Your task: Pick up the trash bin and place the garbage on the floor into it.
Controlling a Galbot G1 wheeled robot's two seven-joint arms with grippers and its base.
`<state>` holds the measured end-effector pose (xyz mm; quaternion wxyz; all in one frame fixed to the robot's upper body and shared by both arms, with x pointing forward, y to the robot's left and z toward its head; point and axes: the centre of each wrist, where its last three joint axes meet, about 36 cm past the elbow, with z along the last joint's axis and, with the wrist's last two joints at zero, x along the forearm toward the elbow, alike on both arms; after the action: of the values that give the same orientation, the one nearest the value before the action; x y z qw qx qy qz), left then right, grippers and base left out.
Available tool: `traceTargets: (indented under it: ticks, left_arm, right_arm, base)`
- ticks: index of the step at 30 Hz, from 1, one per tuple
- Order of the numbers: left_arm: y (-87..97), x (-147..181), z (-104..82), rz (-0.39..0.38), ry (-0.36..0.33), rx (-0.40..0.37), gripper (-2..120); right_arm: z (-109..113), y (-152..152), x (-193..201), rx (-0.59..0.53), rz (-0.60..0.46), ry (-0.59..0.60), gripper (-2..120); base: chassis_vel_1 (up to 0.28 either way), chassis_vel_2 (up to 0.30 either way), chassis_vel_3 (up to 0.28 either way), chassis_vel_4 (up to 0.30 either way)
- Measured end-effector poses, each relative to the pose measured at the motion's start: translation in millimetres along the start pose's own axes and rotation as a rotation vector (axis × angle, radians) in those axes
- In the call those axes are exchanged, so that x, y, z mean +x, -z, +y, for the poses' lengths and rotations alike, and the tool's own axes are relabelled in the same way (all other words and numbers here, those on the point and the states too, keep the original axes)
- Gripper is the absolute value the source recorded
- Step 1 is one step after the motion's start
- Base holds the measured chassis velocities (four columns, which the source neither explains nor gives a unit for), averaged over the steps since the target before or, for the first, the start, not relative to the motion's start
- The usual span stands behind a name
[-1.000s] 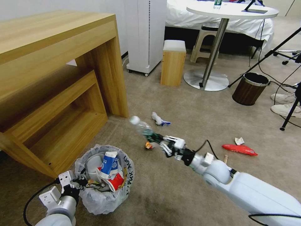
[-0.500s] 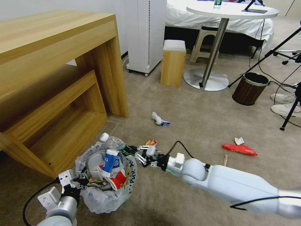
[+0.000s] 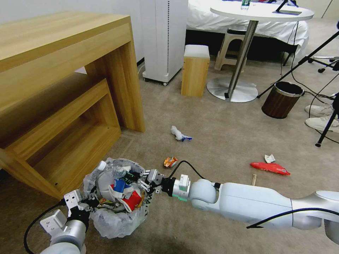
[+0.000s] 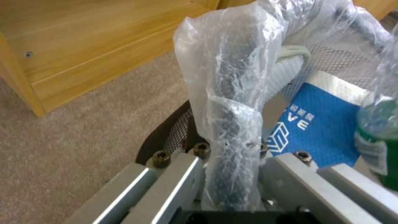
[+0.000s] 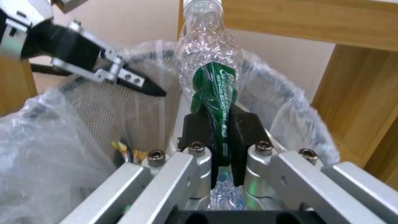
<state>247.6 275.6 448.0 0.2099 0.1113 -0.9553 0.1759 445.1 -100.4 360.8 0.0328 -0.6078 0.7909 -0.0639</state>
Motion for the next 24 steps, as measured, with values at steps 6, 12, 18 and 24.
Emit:
traceTargets:
  ticks: [6,12,18,24]
  left_arm:
    - [1.0,0.0,1.0,-0.001,-0.001,0.001,1]
    - [1.6,-0.2,1.5,-0.001,-0.002,0.001,1]
    - [1.0,-0.3,0.9,0.002,-0.004,0.001,1]
    - [0.0,-0.8,1.6,0.005,-0.001,0.0,1]
  right_arm:
    - [5.8,-7.9,4.1,-0.012,0.03,-0.003,13]
    - [7.1,-7.8,7.0,-0.016,0.03,-0.01,30]
    - [7.7,-5.7,8.6,-0.022,0.019,-0.024,55]
    - [6.5,-1.1,7.1,-0.025,-0.003,-0.041,74]
  base:
    - [0.0,0.0,0.0,0.0]
    - [0.0,0.0,0.0,0.0]
    - [0.0,0.0,0.0,0.0]
    - [0.0,0.0,0.0,0.0]
